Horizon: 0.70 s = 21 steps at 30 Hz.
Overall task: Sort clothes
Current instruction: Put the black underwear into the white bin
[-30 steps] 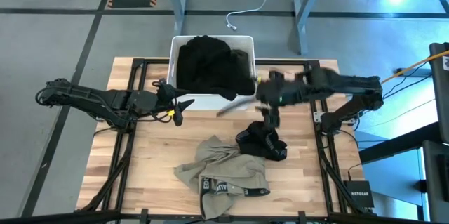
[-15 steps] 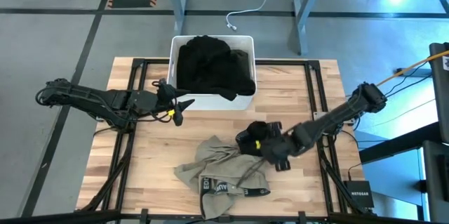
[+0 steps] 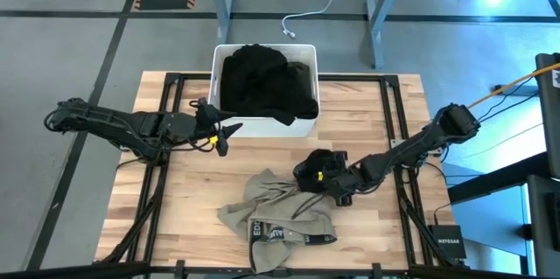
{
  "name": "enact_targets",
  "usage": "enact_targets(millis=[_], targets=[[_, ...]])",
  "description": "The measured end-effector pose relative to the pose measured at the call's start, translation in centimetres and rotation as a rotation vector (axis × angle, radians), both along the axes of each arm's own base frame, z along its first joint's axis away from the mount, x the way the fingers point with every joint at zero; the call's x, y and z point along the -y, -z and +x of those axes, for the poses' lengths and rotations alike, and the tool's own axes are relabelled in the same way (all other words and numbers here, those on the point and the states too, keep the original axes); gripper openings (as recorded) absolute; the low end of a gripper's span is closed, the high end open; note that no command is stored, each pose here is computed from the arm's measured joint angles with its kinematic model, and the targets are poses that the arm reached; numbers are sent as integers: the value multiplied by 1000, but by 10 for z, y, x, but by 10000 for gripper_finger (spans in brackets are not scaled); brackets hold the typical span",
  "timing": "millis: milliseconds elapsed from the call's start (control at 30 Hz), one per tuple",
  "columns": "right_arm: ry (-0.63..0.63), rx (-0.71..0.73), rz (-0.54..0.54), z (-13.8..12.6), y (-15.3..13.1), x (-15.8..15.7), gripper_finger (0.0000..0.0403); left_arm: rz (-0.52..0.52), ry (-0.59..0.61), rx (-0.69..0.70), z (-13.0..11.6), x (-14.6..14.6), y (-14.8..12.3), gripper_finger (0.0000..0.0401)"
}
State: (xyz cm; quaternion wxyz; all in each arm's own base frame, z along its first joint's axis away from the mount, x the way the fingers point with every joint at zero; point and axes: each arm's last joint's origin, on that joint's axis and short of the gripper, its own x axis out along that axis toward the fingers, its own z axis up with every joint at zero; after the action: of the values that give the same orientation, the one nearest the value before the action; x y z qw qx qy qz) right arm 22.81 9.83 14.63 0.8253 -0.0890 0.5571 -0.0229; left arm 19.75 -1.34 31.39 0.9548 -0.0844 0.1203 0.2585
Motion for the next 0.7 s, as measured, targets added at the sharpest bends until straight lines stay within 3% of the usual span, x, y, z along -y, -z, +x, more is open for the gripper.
enact_targets(millis=[233,333,433,600,700], targets=[[73,-37,-13,3,30,16,262,-2,-1,1,0,0,0,188],[91,-48,-17,6,34,19,241,-2,-1,1,0,0,0,188],[98,-51,-18,6,35,21,185,-2,-1,2,0,0,0,188],[114,-53,-46,7,34,21,38,-2,-1,3,0,0,0,188],[118,-61,-36,9,29,20,32,-2,-1,2,0,0,0,188]])
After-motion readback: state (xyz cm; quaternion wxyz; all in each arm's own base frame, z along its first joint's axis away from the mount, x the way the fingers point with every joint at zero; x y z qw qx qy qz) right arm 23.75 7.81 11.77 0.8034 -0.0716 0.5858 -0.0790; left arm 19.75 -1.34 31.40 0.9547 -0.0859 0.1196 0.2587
